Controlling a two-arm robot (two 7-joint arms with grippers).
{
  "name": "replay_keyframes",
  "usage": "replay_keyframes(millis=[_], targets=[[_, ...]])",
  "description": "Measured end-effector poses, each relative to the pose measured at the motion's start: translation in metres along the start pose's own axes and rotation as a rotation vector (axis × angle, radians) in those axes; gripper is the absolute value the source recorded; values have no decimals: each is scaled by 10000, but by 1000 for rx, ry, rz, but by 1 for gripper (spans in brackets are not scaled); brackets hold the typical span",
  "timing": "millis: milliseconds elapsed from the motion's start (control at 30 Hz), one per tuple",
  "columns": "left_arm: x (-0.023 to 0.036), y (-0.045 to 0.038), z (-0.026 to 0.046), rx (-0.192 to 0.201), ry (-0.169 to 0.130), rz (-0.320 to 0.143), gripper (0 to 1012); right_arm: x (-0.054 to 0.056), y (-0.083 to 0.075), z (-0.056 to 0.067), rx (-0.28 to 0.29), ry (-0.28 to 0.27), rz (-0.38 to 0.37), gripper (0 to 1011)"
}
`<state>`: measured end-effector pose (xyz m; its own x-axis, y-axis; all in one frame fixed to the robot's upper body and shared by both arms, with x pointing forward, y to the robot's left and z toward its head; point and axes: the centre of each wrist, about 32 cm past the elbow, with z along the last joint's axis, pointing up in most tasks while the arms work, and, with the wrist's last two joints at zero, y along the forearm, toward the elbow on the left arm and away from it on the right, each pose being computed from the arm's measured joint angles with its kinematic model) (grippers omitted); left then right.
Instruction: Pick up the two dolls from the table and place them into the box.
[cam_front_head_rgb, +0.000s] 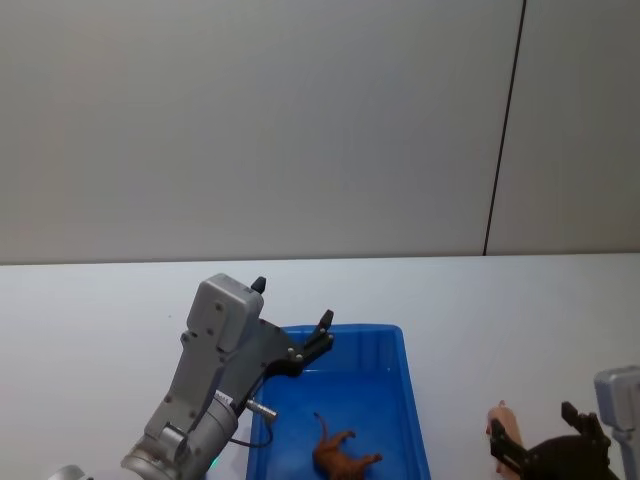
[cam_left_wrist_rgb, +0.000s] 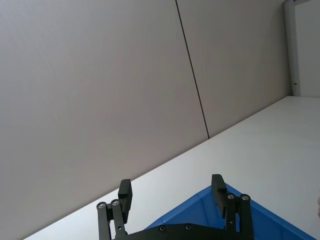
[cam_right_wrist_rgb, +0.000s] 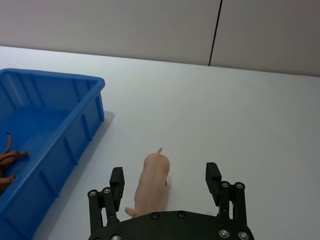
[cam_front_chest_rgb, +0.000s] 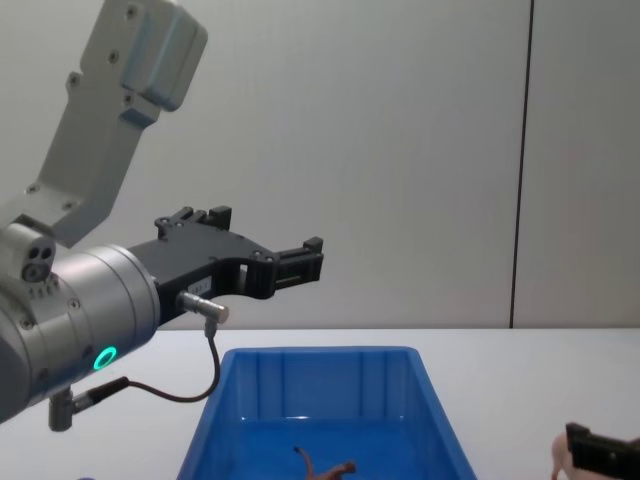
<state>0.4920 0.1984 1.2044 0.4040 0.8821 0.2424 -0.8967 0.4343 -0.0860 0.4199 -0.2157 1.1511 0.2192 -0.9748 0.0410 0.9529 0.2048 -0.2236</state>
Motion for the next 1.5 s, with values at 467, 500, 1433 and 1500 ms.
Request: replay_keyframes(millis=[467,500,1433,1500], targets=[[0,0,0,0,0,0,1002,-48,95,-222,-14,17,26,1001],[0,0,0,0,0,0,1001,-55,106,-238,-12,18,31,1001],[0,0,0,0,0,0,1002,-100,193,-364,-72,61,52,420],[0,0,0,0,0,0,1002,-100,189,-358,-70,62,52,392]])
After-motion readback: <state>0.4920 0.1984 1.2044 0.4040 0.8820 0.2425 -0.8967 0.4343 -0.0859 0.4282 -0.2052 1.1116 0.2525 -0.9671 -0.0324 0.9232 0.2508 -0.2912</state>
